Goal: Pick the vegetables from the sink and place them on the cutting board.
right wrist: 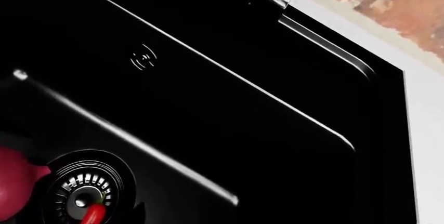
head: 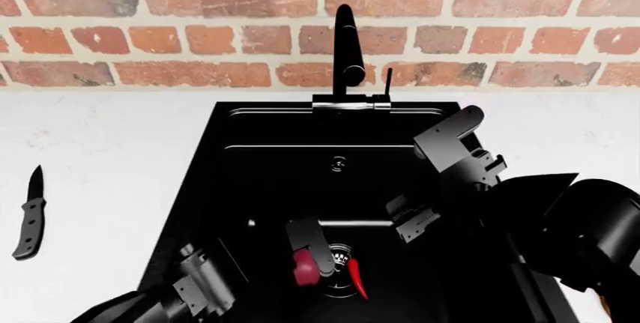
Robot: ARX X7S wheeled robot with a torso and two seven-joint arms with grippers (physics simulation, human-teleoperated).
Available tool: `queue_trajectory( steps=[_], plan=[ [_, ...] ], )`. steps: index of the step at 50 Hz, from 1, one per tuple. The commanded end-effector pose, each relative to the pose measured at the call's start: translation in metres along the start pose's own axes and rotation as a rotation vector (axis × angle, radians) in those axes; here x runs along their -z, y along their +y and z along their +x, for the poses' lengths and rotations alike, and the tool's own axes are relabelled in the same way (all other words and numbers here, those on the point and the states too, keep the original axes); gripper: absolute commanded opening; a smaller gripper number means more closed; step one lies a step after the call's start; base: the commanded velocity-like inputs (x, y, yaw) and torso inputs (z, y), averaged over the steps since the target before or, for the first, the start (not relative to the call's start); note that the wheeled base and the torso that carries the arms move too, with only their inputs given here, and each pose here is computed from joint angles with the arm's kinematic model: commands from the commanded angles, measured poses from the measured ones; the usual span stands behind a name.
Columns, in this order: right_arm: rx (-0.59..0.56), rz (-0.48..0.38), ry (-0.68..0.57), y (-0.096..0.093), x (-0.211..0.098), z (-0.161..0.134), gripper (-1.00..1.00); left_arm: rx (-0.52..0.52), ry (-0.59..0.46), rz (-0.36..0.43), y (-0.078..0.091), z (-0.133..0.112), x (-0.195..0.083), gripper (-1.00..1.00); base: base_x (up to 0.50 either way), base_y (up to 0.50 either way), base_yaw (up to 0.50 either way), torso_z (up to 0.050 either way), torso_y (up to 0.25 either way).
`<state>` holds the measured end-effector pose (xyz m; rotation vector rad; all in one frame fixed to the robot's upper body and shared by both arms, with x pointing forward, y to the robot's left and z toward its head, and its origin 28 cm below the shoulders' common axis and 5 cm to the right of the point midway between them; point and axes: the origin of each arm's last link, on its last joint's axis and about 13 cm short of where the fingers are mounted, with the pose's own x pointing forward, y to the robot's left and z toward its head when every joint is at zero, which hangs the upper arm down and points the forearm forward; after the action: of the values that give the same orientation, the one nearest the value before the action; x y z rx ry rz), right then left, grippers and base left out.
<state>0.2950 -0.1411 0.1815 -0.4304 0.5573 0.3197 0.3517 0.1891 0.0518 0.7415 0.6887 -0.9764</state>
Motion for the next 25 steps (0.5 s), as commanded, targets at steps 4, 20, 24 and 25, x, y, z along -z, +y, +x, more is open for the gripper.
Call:
queue_trajectory(
  steps=[4,20,24,25],
  plan=[
    [0.001,0.002,0.005,-0.001,0.003,0.002,1.00,0.091,0.037,-0.046,-0.027,0.030,0.021,1.00,0.00,0.00,0.00,0.000,0.000],
    [0.008,0.007,0.008,-0.002,0.004,0.002,1.00,0.183,0.030,-0.027,-0.039,0.041,0.028,-1.00,0.00,0.00,0.00,0.000,0.000],
    [0.007,0.006,0.008,-0.002,0.004,0.002,1.00,0.181,0.016,-0.012,-0.039,0.041,0.028,-1.00,0.01,0.00,0.00,0.000,0.000],
    [0.007,0.006,0.008,-0.002,0.004,0.002,1.00,0.173,0.007,-0.005,-0.038,0.041,0.028,-1.00,0.01,0.00,0.00,0.000,0.000]
  ],
)
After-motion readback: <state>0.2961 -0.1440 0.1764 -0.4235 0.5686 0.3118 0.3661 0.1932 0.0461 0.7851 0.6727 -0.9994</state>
